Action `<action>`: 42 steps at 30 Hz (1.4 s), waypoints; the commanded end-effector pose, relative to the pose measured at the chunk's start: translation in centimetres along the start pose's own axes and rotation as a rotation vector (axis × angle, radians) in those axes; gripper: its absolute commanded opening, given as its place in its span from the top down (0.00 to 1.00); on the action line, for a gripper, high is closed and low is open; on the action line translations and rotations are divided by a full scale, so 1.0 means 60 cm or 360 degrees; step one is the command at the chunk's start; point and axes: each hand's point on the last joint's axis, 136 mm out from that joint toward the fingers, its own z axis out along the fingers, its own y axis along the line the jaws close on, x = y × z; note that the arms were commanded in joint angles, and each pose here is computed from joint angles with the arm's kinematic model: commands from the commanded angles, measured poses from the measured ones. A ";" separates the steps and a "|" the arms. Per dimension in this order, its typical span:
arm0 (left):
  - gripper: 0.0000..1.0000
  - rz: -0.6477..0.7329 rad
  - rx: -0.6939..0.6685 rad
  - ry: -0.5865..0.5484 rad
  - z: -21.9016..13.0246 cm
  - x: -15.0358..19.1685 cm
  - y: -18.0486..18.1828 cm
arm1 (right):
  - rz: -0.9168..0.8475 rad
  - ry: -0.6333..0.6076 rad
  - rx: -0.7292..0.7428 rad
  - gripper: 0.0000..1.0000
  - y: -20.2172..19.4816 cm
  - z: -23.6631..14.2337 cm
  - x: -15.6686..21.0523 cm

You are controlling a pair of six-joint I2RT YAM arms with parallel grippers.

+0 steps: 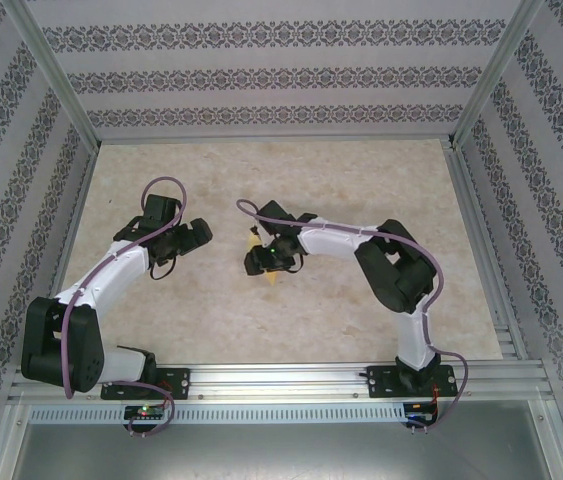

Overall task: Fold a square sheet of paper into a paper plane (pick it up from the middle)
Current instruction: Fold the wing for the fifth time at the center of the table.

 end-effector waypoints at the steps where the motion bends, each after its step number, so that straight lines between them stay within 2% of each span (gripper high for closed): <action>1: 0.02 0.0044 0.0103 -0.0019 -0.001 -0.009 -0.016 | -0.0184 0.0325 0.0125 0.46 -0.081 -0.020 0.095; 4: 0.02 0.0059 0.0176 0.0024 0.003 0.000 -0.028 | -0.0269 0.0204 0.0128 0.46 -0.093 -0.067 0.077; 7: 0.02 0.0082 0.0275 0.0072 0.008 0.009 -0.046 | -0.0219 -0.0052 0.0126 0.46 -0.072 -0.116 0.025; 9: 0.02 0.0095 0.0326 0.0098 0.009 0.015 -0.058 | -0.0088 -0.0230 0.0085 0.44 -0.051 -0.137 -0.005; 12: 0.02 0.0121 0.0402 0.0132 0.010 0.026 -0.078 | 0.0256 -0.0452 0.0194 0.44 -0.062 -0.153 -0.025; 14: 0.02 0.0135 0.0449 0.0155 0.012 0.033 -0.092 | 0.0471 -0.0541 0.0204 0.44 -0.061 -0.149 -0.026; 17: 0.03 0.0138 0.0505 0.0195 0.018 0.043 -0.109 | 0.0597 -0.0622 0.0231 0.44 -0.057 -0.139 -0.034; 27: 0.09 0.0152 0.0668 0.0332 0.036 0.081 -0.164 | 0.0762 -0.0557 0.0292 0.46 -0.102 -0.087 -0.044; 36: 0.19 0.0145 0.0818 0.0528 0.061 0.129 -0.219 | 0.0851 -0.0451 0.0185 0.48 -0.133 -0.044 -0.010; 42: 0.25 0.0154 0.0801 0.0628 0.082 0.158 -0.238 | 0.0902 -0.0404 0.0068 0.48 -0.156 -0.034 0.022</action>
